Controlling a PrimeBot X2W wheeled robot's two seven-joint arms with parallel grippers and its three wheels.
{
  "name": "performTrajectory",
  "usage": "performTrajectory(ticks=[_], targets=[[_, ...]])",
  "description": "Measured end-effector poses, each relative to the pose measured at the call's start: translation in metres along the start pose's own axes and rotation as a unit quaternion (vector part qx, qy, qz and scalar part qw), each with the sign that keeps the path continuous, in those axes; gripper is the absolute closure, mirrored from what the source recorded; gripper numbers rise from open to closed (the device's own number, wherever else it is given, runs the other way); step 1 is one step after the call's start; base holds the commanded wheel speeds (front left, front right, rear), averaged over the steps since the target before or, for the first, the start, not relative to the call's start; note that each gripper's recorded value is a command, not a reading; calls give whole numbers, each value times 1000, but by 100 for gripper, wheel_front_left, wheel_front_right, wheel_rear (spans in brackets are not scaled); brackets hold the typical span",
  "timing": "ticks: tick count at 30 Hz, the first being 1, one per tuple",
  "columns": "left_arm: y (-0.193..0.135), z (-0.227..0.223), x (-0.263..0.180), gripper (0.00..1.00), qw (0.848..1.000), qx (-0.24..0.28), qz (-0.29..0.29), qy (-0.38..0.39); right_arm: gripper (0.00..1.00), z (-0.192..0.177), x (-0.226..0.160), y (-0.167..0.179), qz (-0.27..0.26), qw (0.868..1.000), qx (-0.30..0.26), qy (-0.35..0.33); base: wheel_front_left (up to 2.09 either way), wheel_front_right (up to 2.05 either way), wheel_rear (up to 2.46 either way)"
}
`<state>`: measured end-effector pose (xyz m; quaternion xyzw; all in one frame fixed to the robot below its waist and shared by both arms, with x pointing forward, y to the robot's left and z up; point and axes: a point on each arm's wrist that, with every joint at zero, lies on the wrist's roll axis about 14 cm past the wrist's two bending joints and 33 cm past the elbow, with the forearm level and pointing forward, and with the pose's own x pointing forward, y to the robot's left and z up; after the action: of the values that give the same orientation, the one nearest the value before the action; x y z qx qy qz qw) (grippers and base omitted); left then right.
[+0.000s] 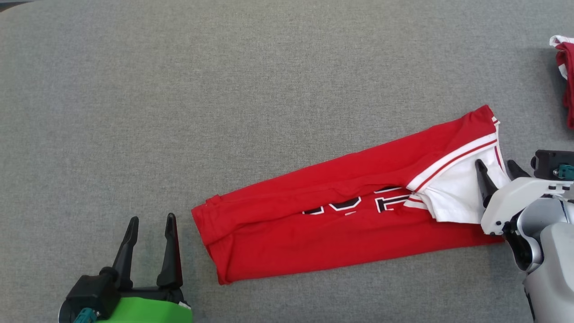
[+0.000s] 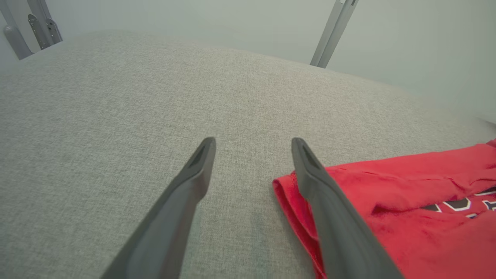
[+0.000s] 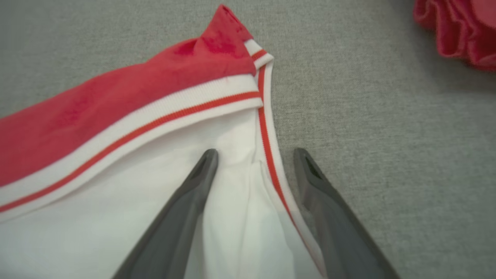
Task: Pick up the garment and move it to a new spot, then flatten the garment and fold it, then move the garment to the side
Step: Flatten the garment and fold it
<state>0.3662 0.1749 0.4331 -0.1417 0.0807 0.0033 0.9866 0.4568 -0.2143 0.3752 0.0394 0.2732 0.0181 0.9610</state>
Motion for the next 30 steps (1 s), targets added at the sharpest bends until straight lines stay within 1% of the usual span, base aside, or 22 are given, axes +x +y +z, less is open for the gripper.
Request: performTrajectory(ticks=[4,6,7,8,9,14,18,20,22,27,29,30], targets=[[0,-1,0,0,1000,3,0,-1,0,-7,4,-4,-1,1000,3,15,0,0,0],[0,0,-1,0,1000,3,-2,-3,0,-9,4,-4,1,1000,14,22,0,0,0],[0,1,-1,0,1000,4,-2,-7,20,-10,3,-1,8,999,24,30,0,0,0],[-1,3,-1,0,1000,4,-2,-10,66,-10,2,0,12,999,30,34,0,0,0],[-1,5,-1,0,1000,4,-2,-13,100,-11,1,3,18,998,38,40,0,0,0],[-2,10,-3,0,1000,8,-4,-23,100,-11,-9,5,36,996,66,43,0,0,0],[-4,9,-6,0,1000,8,-8,-22,100,-1,-17,-5,35,995,86,28,0,0,0],[-6,8,-8,0,1000,7,-11,-22,100,8,-22,-17,27,995,91,17,0,0,0],[-8,7,-11,0,1000,7,-14,-21,100,23,-28,-33,14,996,92,-5,0,0,0],[-11,11,-18,0,999,6,-18,-28,100,70,-49,-75,-25,995,75,-68,0,0,0],[-10,12,-21,0,999,5,-16,-30,100,93,-59,-83,-29,992,65,-100,0,0,0],[-10,14,-22,0,999,5,-15,-32,100,105,-63,-80,-24,991,60,-118,0,0,0]])
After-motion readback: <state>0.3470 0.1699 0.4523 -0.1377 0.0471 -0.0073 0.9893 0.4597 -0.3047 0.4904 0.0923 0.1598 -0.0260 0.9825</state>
